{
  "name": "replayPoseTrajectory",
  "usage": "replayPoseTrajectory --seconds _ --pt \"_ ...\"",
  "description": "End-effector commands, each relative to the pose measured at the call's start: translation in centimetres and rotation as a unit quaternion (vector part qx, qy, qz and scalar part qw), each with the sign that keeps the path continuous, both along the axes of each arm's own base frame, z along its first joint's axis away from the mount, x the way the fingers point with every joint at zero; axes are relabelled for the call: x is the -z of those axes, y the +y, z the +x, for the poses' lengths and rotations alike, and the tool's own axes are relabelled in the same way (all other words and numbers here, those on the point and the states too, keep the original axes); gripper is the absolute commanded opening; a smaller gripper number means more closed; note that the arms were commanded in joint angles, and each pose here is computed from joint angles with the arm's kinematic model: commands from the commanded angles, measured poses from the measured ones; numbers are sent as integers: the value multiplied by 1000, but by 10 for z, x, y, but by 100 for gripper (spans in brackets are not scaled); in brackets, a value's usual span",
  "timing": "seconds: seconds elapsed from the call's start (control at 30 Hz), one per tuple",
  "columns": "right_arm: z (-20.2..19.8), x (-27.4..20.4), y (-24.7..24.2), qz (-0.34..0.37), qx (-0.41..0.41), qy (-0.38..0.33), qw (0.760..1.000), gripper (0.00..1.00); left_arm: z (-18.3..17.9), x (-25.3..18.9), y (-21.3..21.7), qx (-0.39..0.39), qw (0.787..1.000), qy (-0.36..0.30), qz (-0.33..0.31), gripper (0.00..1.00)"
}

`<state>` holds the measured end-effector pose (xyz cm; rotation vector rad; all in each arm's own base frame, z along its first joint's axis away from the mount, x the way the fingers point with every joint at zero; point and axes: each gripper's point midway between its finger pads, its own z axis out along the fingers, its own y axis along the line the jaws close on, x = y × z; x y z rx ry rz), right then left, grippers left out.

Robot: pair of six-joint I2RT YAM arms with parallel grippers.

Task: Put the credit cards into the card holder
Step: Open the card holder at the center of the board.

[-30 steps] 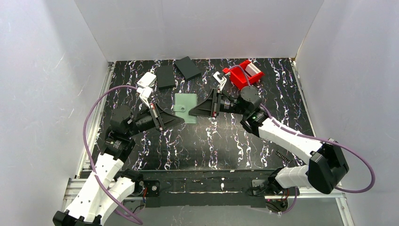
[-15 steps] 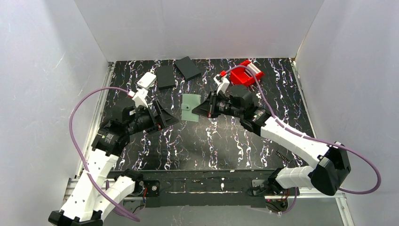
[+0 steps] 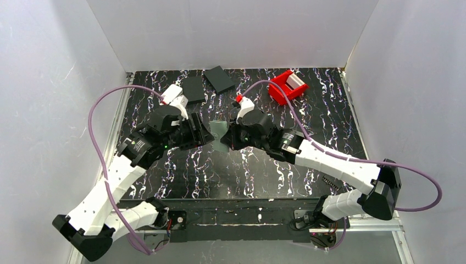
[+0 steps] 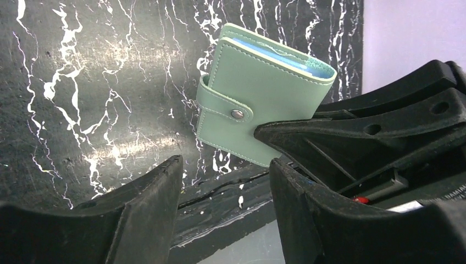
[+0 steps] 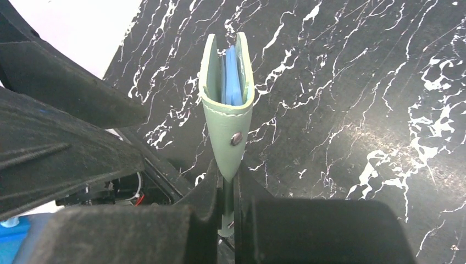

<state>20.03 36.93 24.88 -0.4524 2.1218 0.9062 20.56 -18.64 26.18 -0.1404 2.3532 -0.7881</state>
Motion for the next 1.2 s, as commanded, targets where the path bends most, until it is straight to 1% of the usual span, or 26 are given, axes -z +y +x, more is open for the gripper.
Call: replayPoseTrajectory --seconds 0.0,0.17,0.4,0.43,0.57,0.8,0.87,0.93,1.1,1.17 --pt "10 -26 7 13 18 -34 999 1 10 3 4 -27 998 -10 50 58" --pt "4 -29 15 22 3 -35 999 1 15 11 -2 -32 997 -2 68 60" --pt "-4 -30 23 29 -15 -31 999 1 25 15 -9 -33 997 -3 72 61" --pt "-4 -32 23 31 -15 -31 999 1 26 17 -10 -31 997 -1 75 61" --pt "-6 -40 20 43 -13 -35 998 1 27 26 -9 -32 996 7 87 51" --pt "-8 -51 17 66 -9 -42 997 1 26 43 0 -35 992 19 120 43" --pt "-9 -53 16 69 -10 -44 997 1 25 45 9 -44 989 17 141 39" --pt "-8 -53 14 66 -6 -46 997 1 27 43 19 -53 985 10 162 32" --pt "-7 -56 4 65 6 -54 996 1 24 45 28 -41 980 11 196 10" --pt "-9 -58 3 70 3 -55 996 1 23 47 31 -38 978 14 203 0"
